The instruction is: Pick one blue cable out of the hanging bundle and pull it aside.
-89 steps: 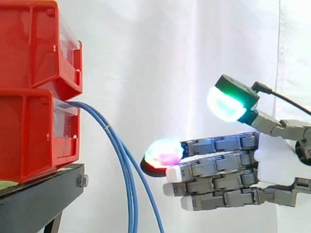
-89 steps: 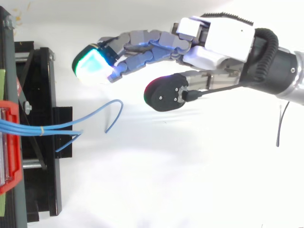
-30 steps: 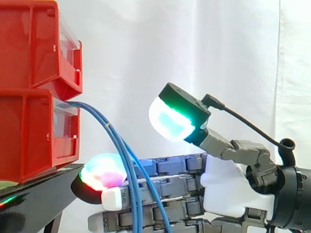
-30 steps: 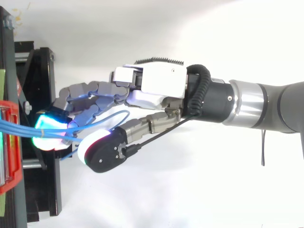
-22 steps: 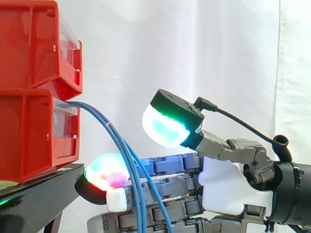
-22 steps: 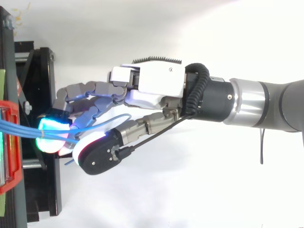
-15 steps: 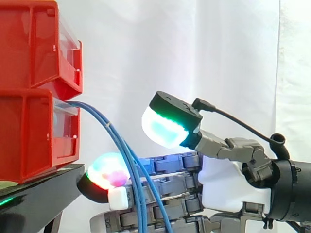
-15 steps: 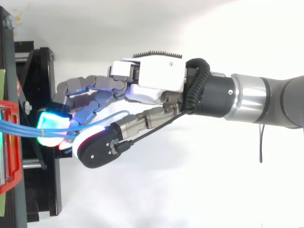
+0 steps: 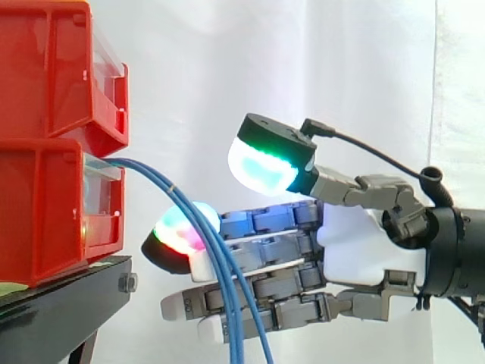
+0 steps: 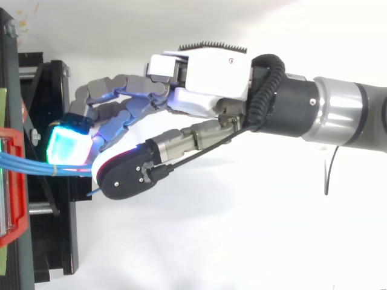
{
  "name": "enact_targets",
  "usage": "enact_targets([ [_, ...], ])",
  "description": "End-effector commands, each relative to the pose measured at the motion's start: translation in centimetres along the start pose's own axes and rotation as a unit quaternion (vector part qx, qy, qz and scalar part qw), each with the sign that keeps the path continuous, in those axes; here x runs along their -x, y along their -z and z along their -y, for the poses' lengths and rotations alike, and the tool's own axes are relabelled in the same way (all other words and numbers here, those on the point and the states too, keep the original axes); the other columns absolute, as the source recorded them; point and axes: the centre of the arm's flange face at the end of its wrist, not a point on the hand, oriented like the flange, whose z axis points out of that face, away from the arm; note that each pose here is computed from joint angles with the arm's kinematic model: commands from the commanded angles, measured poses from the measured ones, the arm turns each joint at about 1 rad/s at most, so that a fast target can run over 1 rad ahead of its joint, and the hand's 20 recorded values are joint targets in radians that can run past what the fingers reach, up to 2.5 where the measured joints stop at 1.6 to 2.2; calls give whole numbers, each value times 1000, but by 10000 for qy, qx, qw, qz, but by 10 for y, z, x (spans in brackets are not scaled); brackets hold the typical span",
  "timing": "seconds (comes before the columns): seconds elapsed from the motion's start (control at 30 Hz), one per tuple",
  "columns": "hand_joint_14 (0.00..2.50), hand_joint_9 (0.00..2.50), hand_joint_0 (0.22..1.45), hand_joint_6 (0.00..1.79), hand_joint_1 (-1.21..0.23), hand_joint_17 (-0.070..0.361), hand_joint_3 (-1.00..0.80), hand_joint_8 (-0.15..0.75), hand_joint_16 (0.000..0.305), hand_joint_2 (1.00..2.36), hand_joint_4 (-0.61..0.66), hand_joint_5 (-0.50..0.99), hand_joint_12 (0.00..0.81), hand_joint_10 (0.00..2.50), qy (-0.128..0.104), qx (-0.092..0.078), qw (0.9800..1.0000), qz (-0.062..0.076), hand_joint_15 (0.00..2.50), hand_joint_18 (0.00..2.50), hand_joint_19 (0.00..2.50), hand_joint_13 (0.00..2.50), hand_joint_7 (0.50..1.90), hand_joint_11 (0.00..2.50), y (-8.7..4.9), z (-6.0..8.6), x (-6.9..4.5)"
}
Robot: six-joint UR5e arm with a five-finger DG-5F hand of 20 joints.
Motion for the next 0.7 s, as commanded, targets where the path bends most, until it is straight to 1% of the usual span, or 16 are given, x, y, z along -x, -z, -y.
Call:
enact_targets([
  [0.0,5,702,572,774,-725,101,-289,257,45,1014,104,-162,334,12,125,-77,9999,-12,129,360,297,393,922,340,3,-8,-2],
  [0.1,5,699,577,806,-743,101,-265,258,45,1015,96,-171,334,12,163,-78,9998,-12,142,360,297,392,869,353,3,-9,-3],
  [0.13,5,699,579,807,-747,101,-268,258,45,1015,96,-172,334,12,172,-85,9998,-20,135,360,296,392,883,353,3,-8,-5],
  [0.23,6,699,583,841,-764,102,-275,257,45,1015,96,-183,336,14,170,-78,9998,-12,152,370,305,406,852,376,3,-9,-4],
  [0.27,6,709,583,858,-771,102,-294,260,45,1014,104,-185,339,13,170,-78,9998,-12,156,375,312,413,826,388,3,-9,-4],
  [0.33,7,716,585,864,-774,103,-334,260,46,1011,110,-183,339,13,169,-78,9998,-19,166,390,319,422,823,388,3,-9,-6],
  [0.4,7,733,562,865,-750,105,-398,265,47,1008,110,-179,344,13,160,-70,9998,-19,172,404,327,437,820,393,3,-9,-6],
  [0.5,7,755,542,845,-722,106,-438,273,47,1004,137,-170,350,13,167,-70,9998,-27,179,412,331,449,804,400,3,-9,-7],
  [0.57,7,757,533,816,-709,107,-443,276,48,1004,142,-165,353,13,169,-78,9998,-4,185,414,336,450,812,396,3,-9,-5],
  [0.6,7,756,529,776,-700,108,-446,275,48,1004,141,-156,354,15,166,-63,9998,27,185,415,336,450,849,396,2,-8,-4],
  [0.63,7,755,526,765,-698,108,-445,274,48,1004,145,-152,356,13,150,-56,9998,88,189,415,336,450,856,398,2,-7,-2],
  [0.67,7,754,522,714,-688,109,-442,275,48,1004,149,-140,358,13,133,-79,9998,142,188,415,332,448,914,397,2,-2,-1],
])
